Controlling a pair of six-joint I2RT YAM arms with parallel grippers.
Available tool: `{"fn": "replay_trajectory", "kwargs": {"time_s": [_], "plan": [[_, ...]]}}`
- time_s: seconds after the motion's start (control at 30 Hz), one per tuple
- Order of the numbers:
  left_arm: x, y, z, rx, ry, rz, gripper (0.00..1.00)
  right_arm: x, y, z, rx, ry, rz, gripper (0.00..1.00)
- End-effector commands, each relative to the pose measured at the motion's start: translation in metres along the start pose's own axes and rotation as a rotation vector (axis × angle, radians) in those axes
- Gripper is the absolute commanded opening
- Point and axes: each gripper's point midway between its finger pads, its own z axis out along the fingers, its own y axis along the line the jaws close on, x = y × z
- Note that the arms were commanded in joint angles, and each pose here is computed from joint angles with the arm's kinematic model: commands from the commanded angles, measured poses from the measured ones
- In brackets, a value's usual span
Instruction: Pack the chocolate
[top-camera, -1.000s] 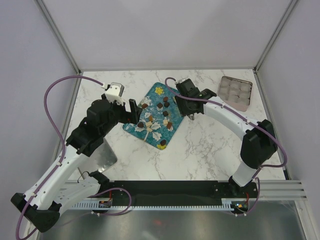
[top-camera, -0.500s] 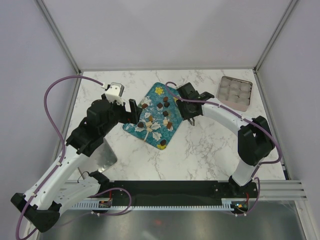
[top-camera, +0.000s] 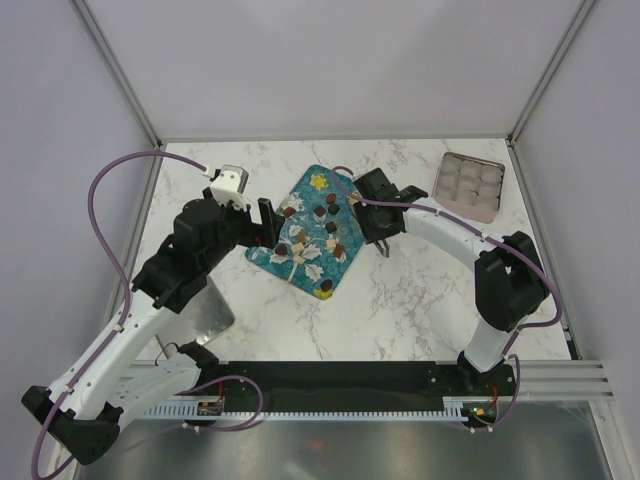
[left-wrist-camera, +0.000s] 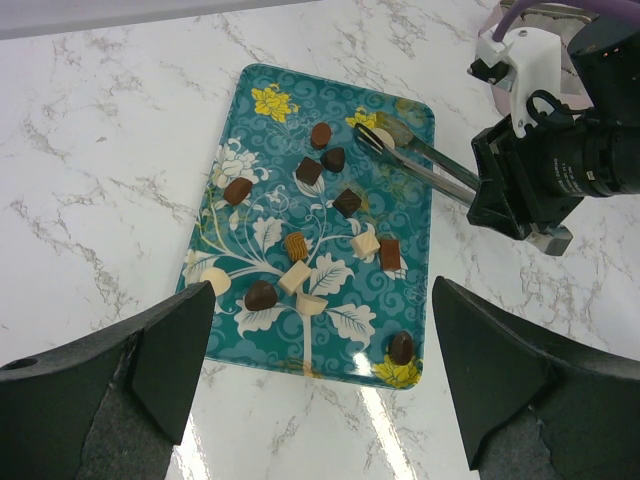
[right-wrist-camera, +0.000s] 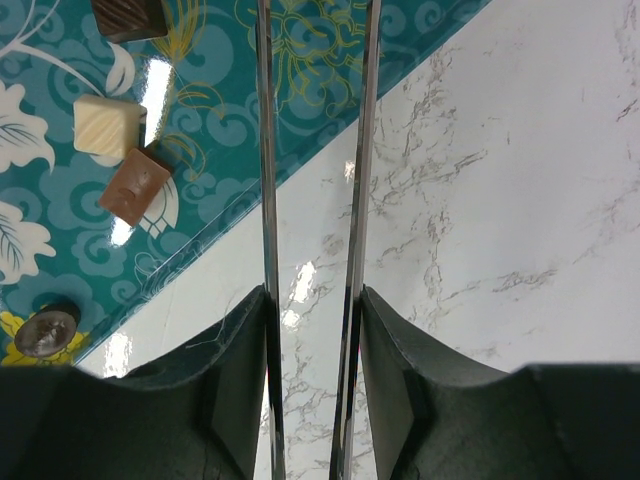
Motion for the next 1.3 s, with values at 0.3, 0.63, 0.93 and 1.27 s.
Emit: {"fn": "replay_trajectory", "kwargs": {"time_s": [0.3,0.63,0.93,1.27], "plan": [[-0.004,0.003,0.0,-0.007,-0.009,0.037,0.97,-0.007,0.003,-0.017,-0.032,-0.017,0.026,0.41],[-0.005,0.001,-0.001,0.002,-0.01,0.036,0.97,-0.034,-0.002,-0.039,-0.03,-0.062,0.053,0.37],[-0.004,-0.002,-0.001,0.017,-0.007,0.032,0.97,-0.085,-0.055,-0.066,0.006,-0.147,0.177,0.34],[-0.005,-0.006,-0.002,0.039,-0.008,0.025,0.96,-0.103,-0.176,-0.102,0.188,-0.236,0.412,0.31]]}}
